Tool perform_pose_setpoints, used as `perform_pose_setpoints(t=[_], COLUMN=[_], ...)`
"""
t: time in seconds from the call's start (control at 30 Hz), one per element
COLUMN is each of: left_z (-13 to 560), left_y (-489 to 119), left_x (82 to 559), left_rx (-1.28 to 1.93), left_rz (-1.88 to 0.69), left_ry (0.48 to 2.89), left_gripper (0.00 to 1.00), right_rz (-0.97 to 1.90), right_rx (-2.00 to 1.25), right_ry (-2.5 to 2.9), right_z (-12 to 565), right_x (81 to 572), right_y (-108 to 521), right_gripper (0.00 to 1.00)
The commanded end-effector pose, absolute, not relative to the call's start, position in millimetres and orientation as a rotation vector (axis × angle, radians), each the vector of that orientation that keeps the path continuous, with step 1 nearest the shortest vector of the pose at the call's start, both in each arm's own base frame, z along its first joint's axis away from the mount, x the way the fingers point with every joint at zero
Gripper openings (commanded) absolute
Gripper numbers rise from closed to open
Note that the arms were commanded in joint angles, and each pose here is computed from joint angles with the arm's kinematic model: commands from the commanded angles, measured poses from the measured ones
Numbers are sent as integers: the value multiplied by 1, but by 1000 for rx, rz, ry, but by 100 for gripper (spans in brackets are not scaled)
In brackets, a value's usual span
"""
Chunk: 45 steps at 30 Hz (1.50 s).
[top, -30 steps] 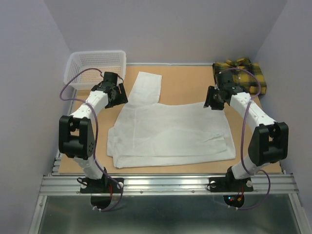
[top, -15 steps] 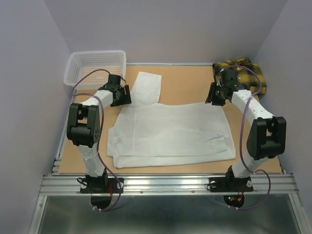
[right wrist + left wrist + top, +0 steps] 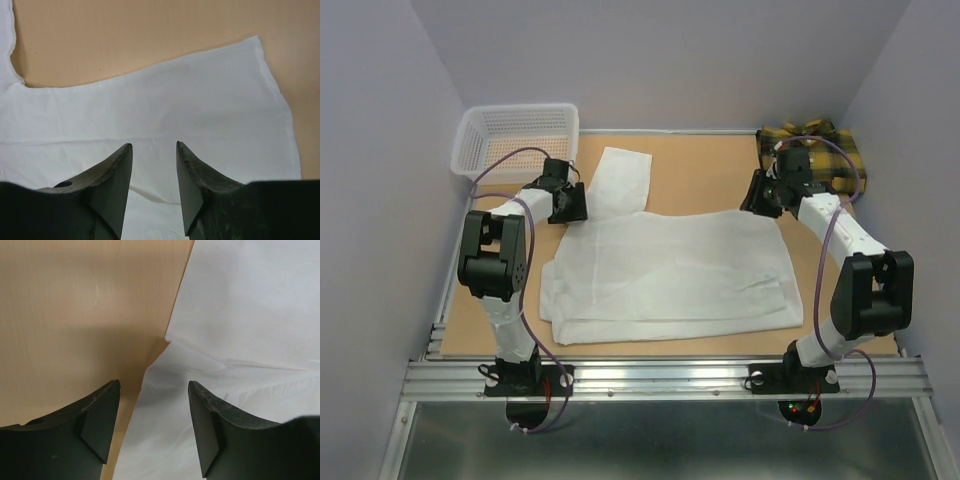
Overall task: Fold and stack the long sleeve shirts
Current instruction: Fold the shirt
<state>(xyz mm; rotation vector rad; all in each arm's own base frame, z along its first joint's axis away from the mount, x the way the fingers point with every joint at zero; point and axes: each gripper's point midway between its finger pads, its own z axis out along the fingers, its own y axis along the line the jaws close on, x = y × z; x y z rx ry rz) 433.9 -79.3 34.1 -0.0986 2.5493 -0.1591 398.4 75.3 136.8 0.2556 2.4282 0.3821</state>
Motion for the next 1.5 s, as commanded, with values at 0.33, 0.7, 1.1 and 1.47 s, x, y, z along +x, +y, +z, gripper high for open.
perform_pose_setpoints(t=[0.33,0.7,1.1,1.47], left_z=[10,5,-1,1], left_y=[-75,-94,-100,-104], left_x=[428,418,411,418], left_rx=[-89,-4,-7,23], left_rz=[-126,-134,-129,-126], left_ry=[2582,2609,2644,2617], left_gripper=[43,25,39,0], right_rz=[326,130,17,31], right_rx=[242,198,224,146], right_ry=[2349,2316,2306,2372], right_z=[140,141,135,101], right_x=[417,451,474,492], right_y=[68,44,6,-6], right_gripper=[47,46,46,46])
